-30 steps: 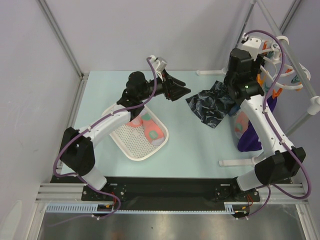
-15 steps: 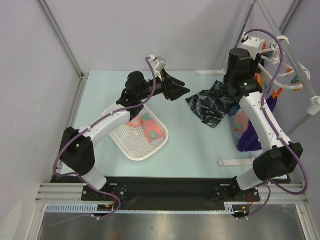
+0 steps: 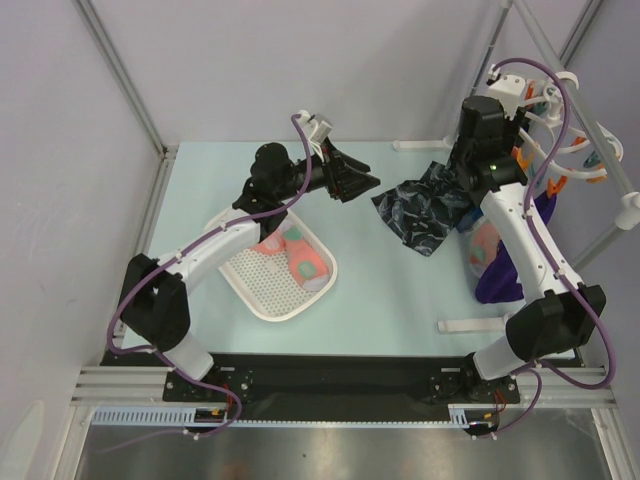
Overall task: Clip the socks to the hanger
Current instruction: Open the clamp at the hanger.
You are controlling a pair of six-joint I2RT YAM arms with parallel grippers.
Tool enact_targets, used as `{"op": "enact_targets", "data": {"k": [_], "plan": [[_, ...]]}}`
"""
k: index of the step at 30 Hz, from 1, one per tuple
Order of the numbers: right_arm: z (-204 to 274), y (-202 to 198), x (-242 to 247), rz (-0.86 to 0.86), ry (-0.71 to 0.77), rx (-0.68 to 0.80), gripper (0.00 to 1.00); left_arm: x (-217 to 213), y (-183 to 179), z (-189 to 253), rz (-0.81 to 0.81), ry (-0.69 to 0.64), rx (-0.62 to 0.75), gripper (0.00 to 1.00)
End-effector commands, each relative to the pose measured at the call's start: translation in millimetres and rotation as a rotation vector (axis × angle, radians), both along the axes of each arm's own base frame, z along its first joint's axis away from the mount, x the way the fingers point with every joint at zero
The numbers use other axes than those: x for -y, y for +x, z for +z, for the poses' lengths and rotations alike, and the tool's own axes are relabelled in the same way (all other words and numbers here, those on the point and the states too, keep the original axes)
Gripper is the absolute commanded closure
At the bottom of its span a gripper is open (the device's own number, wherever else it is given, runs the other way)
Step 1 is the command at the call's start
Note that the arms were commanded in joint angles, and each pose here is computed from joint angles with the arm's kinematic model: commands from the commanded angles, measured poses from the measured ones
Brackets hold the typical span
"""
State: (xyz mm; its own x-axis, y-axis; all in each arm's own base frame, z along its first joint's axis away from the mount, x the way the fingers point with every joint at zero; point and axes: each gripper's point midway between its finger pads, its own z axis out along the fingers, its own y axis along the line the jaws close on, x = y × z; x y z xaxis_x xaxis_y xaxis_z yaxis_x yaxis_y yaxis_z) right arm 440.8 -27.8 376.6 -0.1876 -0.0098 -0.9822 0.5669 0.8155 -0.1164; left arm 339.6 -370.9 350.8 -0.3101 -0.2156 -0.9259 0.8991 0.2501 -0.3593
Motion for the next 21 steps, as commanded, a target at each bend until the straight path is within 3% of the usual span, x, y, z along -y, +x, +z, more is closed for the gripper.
{"op": "enact_targets", "data": {"k": [1,21], "plan": [[26,-2,7,-0.030,0.012,0.075,0.45,-1,-2,7,-0.022,-0.025,0.036,0.36],[10,9,9,0.000,-0.084,0.024,0.43,-2,-1,5,-0.034,-0.036,0.025,0.36]]}}
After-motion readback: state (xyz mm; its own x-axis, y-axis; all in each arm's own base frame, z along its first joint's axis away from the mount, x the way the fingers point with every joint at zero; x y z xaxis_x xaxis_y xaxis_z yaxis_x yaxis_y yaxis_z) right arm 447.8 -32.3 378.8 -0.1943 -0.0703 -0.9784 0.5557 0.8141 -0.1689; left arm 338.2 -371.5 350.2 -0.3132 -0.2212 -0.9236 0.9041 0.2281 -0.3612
